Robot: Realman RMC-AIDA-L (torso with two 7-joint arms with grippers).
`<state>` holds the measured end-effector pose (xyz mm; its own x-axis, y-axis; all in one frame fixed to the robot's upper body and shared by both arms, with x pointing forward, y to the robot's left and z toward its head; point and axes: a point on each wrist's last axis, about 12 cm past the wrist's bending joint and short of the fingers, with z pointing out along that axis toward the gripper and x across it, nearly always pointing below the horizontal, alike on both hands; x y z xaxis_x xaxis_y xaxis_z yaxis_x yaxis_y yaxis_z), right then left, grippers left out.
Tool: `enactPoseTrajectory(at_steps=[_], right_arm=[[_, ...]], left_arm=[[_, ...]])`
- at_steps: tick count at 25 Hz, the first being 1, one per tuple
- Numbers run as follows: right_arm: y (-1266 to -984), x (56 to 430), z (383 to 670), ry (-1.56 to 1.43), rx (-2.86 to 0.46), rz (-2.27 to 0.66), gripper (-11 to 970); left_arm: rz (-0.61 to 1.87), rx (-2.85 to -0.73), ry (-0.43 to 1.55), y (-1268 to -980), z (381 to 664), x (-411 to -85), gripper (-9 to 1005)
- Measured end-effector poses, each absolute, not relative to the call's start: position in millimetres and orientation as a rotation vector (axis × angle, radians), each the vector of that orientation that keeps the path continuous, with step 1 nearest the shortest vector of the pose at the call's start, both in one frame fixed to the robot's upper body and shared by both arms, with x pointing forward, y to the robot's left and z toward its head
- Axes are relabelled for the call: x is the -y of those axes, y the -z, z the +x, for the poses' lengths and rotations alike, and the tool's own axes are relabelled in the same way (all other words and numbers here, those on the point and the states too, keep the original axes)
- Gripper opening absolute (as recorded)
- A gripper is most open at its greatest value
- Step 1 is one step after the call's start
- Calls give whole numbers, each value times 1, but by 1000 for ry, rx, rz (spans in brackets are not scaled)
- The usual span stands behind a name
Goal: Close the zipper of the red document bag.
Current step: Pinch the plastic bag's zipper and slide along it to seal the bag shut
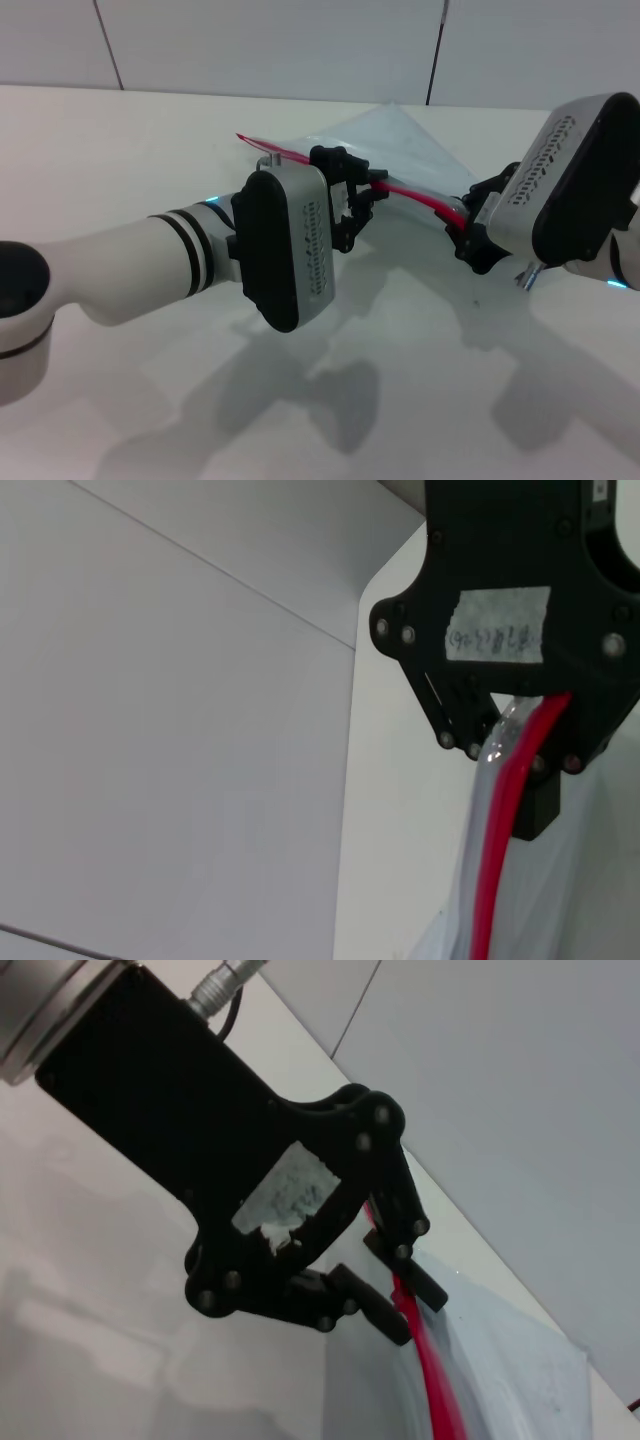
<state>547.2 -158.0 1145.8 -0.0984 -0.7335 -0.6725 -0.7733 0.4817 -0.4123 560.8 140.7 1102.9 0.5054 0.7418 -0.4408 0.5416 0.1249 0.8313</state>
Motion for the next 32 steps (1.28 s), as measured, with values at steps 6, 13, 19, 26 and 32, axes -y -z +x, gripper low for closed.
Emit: enactPoseTrajectory(at_steps=[6, 13, 19, 26, 32], right_arm=[[-1147, 158, 547, -57, -1837, -1264, 50], [-1147, 157, 547, -57, -1836, -1265, 50], [-1147, 157, 547, -56, -1835, -1266, 50], [-1147, 157, 547, -56, -1835, -1266, 50], [-1147, 157, 547, -56, -1838, -1266, 50]], left_arm=[[1548, -1147, -209, -1103, 564, -140, 144], [1560, -1150, -208, -1100, 566, -139, 150], [1554, -1159, -201, -1100, 567, -138, 153], [1559, -1150, -201, -1100, 567, -137, 120], [1531, -1162, -182, -1101, 567, -137, 82]])
